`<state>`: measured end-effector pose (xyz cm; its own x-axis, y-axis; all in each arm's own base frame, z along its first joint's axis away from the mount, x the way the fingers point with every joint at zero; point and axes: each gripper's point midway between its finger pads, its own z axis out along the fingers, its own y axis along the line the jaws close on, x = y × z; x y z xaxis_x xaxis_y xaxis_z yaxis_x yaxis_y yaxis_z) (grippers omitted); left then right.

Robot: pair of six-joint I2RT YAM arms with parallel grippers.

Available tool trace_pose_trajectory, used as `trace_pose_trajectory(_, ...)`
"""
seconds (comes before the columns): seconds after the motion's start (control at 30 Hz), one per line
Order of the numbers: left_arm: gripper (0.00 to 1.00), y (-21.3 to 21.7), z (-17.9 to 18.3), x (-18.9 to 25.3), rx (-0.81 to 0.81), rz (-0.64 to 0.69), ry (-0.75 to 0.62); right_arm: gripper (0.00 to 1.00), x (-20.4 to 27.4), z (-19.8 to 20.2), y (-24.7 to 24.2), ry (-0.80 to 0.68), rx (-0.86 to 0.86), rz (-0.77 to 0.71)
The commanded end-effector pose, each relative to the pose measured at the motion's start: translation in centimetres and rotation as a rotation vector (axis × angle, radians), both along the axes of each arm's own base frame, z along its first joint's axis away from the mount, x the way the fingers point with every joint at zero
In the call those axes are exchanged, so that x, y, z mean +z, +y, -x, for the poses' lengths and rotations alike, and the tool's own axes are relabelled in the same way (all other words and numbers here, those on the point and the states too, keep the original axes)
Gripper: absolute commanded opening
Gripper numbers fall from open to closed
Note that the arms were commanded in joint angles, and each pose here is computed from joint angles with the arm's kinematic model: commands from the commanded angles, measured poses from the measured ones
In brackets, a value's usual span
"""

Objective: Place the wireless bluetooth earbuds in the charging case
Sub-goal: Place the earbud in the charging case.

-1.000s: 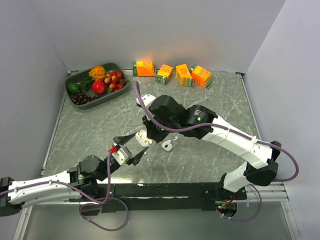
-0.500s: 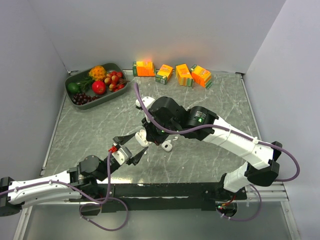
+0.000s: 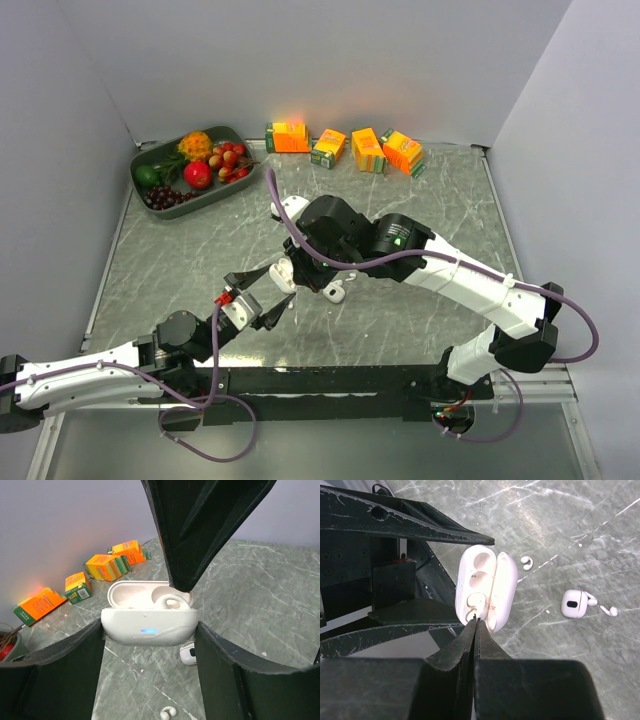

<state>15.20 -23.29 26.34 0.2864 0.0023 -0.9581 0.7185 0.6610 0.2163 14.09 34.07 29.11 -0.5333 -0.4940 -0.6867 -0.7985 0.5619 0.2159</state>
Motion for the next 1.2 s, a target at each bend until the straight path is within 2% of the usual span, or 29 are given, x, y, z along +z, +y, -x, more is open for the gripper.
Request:
trace_pose_trajectory(0.0, 0.01, 0.2, 0.2, 2.6, -0.006, 0.089, -0.011, 0.00, 0.7, 0.4, 0.2, -0.002, 0.011, -0.033)
trace_pose_trajectory(0.73, 0.01, 0.5, 0.3, 3.4, -0.005, 0.110, -0.022, 0.00, -0.3, 1.0, 1.5, 0.042, 0.056, -0.016)
trace_pose_trajectory(1.03, 0.01, 0.4, 0.2, 2.5, -0.001, 0.090, -0.003, 0.00, 3.8, 0.9, 0.8, -0.026, 0.039, -0.109)
trace_pose_trajectory(1.17, 0.01, 0.3, 0.1, 2.5, -0.001, 0.087, -0.007, 0.00, 3.7, 0.2, 0.2, -0.051, 0.003, -0.091)
